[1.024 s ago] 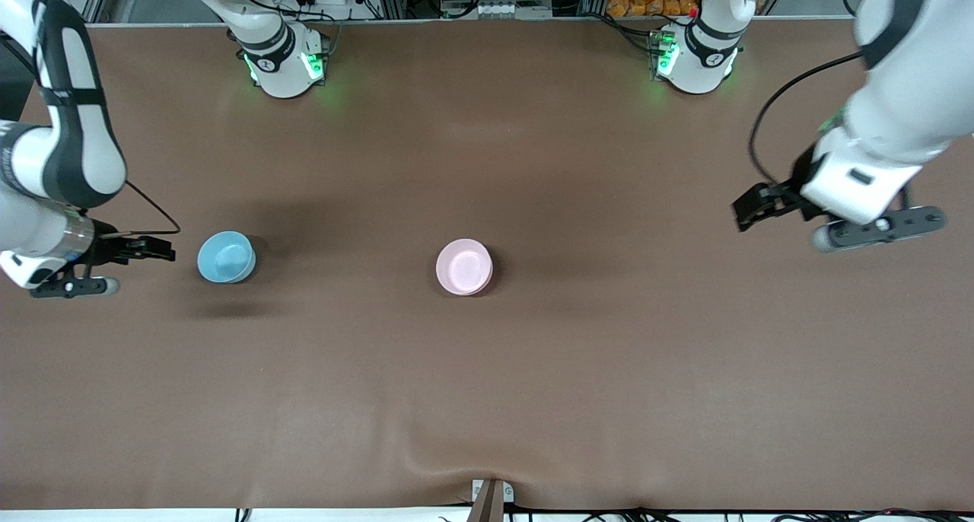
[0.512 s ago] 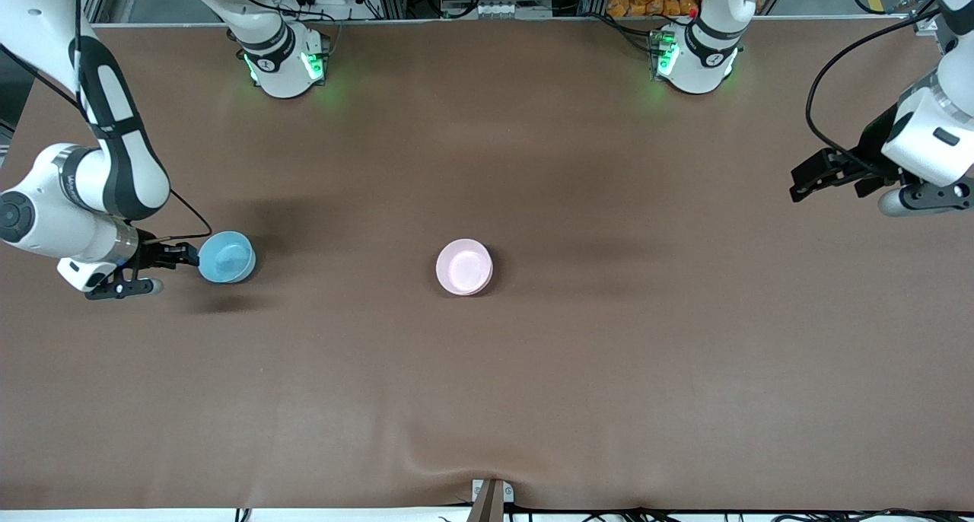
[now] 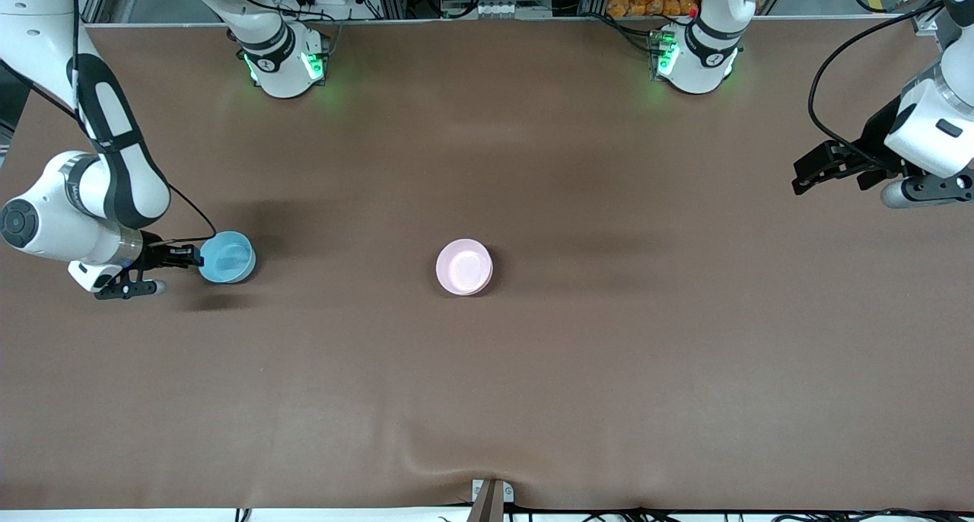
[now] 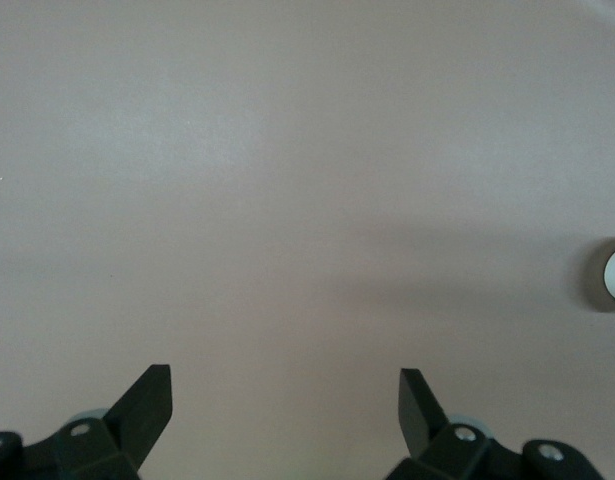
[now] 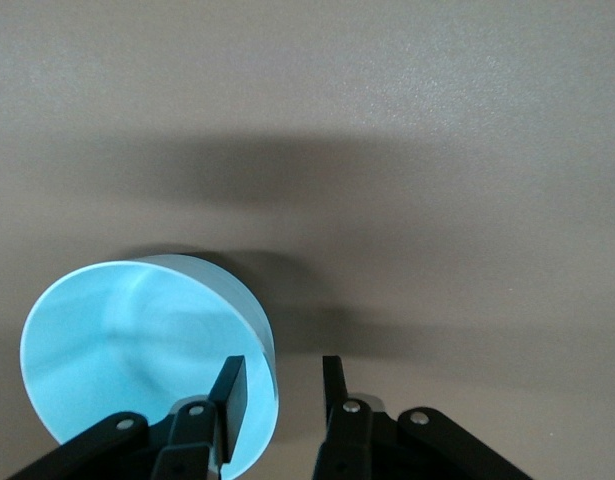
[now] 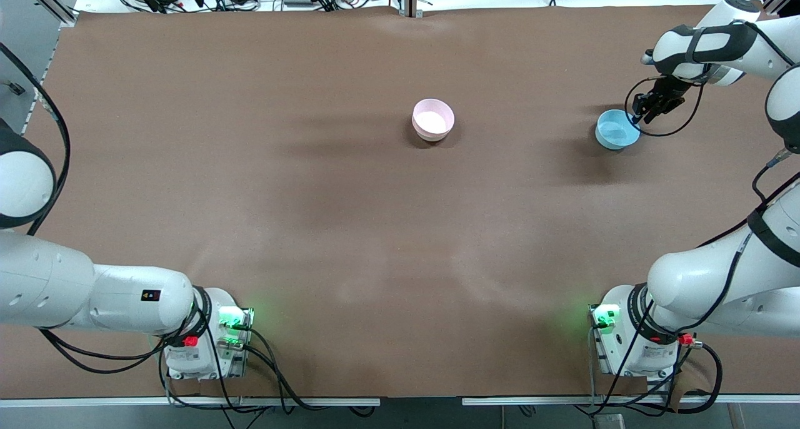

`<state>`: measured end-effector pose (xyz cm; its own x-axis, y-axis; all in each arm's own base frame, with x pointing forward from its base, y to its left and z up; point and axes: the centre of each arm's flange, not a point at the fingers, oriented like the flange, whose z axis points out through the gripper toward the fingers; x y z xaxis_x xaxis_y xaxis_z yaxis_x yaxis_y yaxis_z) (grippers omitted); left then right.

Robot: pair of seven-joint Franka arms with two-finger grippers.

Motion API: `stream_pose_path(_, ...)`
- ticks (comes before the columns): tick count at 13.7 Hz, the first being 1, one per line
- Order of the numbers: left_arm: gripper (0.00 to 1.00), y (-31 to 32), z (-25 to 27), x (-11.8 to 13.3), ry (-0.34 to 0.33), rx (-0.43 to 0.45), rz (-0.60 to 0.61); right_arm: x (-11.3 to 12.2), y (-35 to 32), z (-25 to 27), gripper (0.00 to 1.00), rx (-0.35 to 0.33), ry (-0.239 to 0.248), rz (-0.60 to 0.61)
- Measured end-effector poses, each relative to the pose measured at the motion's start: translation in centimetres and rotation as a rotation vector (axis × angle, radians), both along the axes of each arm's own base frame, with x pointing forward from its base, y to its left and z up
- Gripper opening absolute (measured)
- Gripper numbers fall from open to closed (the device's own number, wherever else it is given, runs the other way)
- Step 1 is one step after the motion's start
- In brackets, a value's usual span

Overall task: Stack pink and blue bowls on white bowl
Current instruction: 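Grasp the light blue bowl rim with the right gripper, then lift and carry the blue bowl with the right gripper over the pink bowl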

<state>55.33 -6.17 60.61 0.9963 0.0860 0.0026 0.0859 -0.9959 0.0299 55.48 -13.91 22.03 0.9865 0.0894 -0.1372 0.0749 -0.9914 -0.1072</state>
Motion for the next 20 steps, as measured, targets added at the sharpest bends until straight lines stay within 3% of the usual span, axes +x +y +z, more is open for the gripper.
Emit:
stream_pose_path(6, 1.00, 0.1, -0.1, 0.0, 0.002, 0.000, 0.001, -0.9, 1.0, -1.6, 0.31, 0.016, -0.019, -0.013)
stream_pose_path(7, 1.00, 0.1, -0.1, 0.0, 0.003, 0.000, 0.001, -1.0, 1.3, -1.8, 0.25, 0.016, -0.019, -0.007)
stream_pose_path(9, 1.00, 0.1, -0.2, 0.0, 0.005, 0.000, 0.002, -0.9, 1.5, -1.7, 0.02, 0.020, -0.018, 0.001)
stream_pose_path(12, 1.00, 0.6, -0.3, 0.0, 0.007, 0.001, 0.011, 0.4, 1.8, 0.4, 0.02, 0.075, 0.026, -0.016)
stream_pose_path(15, 1.00, 1.2, -0.4, 0.0, 0.013, 0.001, 0.020, 3.4, 4.6, 4.6, 0.02, 0.138, 0.062, -0.077)
stream_pose_path(20, 1.00, 1.3, -0.5, 0.0, 0.016, 0.001, 0.021, 7.5, 20.9, 11.3, 0.02, 0.110, 0.075, -0.297)
